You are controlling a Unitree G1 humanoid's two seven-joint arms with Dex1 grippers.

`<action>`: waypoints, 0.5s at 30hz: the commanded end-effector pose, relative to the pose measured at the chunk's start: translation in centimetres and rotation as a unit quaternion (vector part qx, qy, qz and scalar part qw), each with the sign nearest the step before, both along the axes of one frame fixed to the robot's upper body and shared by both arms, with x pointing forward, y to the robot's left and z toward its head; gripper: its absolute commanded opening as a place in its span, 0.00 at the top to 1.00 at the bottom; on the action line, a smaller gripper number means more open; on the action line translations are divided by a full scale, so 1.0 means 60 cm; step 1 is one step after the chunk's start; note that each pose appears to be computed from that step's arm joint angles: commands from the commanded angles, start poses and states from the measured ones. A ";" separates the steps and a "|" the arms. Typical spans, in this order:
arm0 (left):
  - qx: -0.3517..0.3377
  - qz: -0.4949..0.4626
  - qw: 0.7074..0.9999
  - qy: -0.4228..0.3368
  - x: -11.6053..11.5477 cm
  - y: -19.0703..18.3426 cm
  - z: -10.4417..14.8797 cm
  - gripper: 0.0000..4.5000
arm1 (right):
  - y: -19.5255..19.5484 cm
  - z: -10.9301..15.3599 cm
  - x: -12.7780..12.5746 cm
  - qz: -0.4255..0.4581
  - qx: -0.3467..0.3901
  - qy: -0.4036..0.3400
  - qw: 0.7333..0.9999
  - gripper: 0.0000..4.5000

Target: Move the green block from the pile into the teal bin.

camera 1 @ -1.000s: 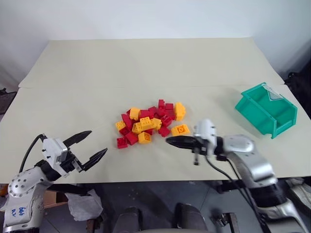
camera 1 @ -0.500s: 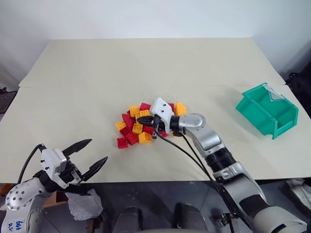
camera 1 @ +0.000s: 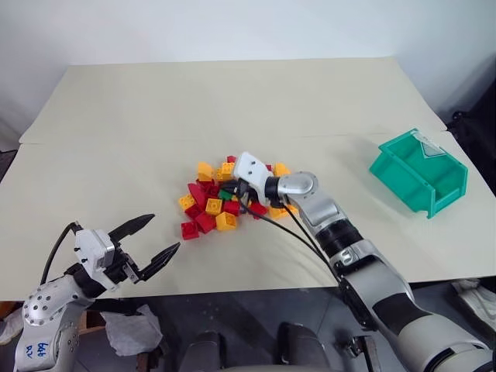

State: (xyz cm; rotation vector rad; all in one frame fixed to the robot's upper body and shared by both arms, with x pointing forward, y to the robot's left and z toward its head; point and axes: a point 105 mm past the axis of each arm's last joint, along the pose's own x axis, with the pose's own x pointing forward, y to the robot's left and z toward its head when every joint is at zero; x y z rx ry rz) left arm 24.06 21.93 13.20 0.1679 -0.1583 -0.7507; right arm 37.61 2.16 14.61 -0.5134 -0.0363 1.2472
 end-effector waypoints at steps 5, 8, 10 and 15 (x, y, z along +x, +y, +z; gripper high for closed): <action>-0.001 0.006 1.000 -0.006 -0.007 0.003 0.001 0.00 | -0.088 -0.033 -0.038 0.010 -0.075 0.012 0.997 0.99; -0.002 0.006 1.000 -0.005 -0.008 0.000 0.001 0.00 | -0.134 -0.048 -0.024 -0.044 -0.099 0.019 0.994 0.99; -0.004 0.004 1.000 -0.004 -0.006 -0.003 0.001 0.00 | -0.164 -0.044 -0.002 -0.092 -0.099 0.012 0.991 0.99; -0.006 -0.001 1.000 -0.003 -0.002 -0.007 0.000 0.00 | -0.181 -0.032 0.020 -0.132 -0.089 0.001 0.987 0.99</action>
